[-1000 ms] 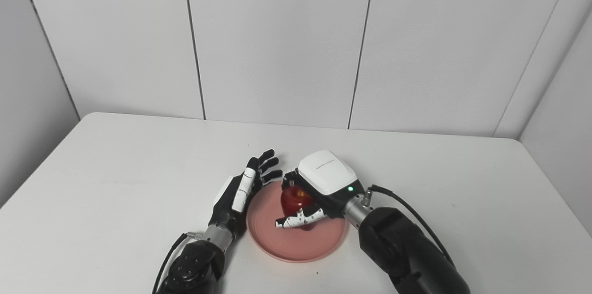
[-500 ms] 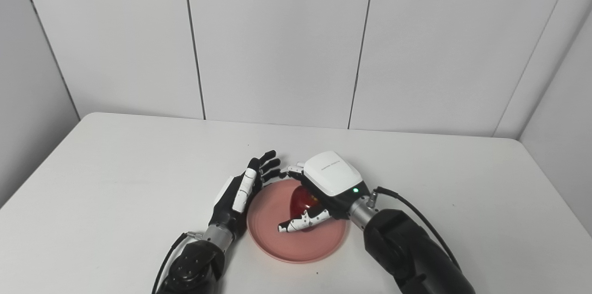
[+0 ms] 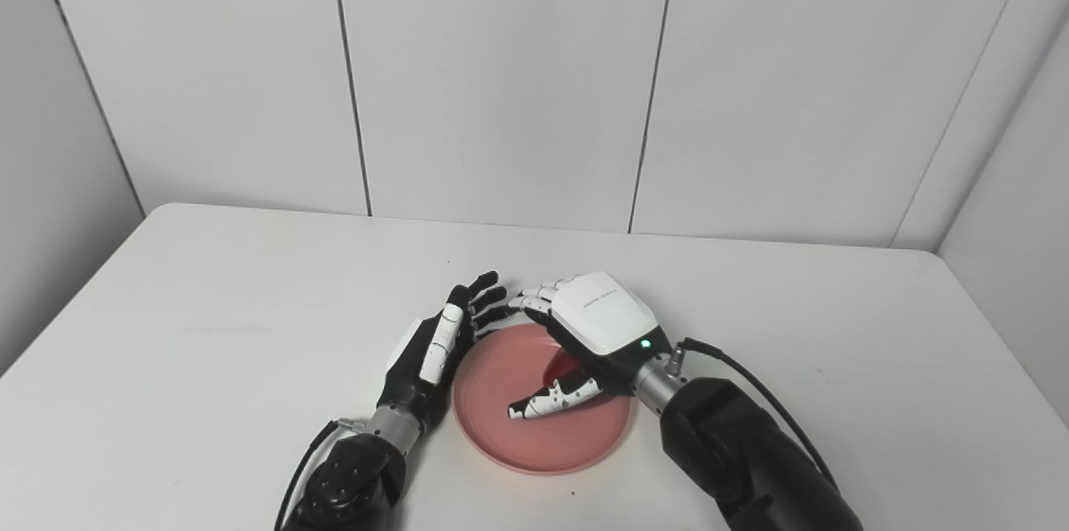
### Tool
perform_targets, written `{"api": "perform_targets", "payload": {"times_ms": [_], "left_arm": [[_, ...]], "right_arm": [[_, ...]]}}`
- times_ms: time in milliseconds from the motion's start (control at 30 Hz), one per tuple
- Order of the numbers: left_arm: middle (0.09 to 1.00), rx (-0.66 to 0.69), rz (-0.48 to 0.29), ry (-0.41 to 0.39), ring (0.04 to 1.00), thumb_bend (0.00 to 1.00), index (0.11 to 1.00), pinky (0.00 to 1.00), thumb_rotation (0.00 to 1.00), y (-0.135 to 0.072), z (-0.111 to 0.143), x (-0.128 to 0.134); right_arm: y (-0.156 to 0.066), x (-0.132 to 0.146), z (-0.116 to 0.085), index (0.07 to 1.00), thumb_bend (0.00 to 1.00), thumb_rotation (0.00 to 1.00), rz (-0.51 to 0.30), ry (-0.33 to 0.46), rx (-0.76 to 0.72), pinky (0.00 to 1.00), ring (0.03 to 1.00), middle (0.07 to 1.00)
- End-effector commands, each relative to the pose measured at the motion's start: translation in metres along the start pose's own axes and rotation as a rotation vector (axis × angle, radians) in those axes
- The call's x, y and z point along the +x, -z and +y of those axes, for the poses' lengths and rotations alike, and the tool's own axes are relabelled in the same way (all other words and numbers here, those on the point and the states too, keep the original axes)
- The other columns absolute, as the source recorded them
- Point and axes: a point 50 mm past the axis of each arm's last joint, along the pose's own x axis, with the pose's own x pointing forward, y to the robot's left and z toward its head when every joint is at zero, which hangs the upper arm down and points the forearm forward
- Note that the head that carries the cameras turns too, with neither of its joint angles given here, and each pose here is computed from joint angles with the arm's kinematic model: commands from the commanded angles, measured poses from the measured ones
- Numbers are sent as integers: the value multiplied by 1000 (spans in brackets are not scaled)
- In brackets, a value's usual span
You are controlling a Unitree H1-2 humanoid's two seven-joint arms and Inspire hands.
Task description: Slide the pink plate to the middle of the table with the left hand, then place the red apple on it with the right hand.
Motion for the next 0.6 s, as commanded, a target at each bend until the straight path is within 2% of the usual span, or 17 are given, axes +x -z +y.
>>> {"api": "perform_targets", "payload": {"times_ms": [0,100,200,300,400,567], "left_arm": [[896,10,31,10,875,764,873,794,990,5,1,0],[899,9,35,13,901,781,877,814,990,5,2,0],[902,6,32,15,918,788,878,795,985,6,2,0],[912,1,29,17,874,776,882,760,983,6,2,1],[908,-11,38,10,856,793,888,772,967,6,3,1],[900,-15,33,4,859,788,879,755,963,5,2,-1]], "right_arm": [[3,9,-32,791,1000,764,-31,102,-19,822,830,835],[3,9,-41,822,1000,785,-30,142,12,797,823,838],[4,8,-51,825,1000,800,-33,210,61,765,807,830],[7,6,-60,826,1000,848,-23,268,128,733,802,828],[11,4,-68,829,1000,915,-21,338,233,677,799,831],[24,-1,-76,830,996,954,19,497,512,696,789,816]]}}
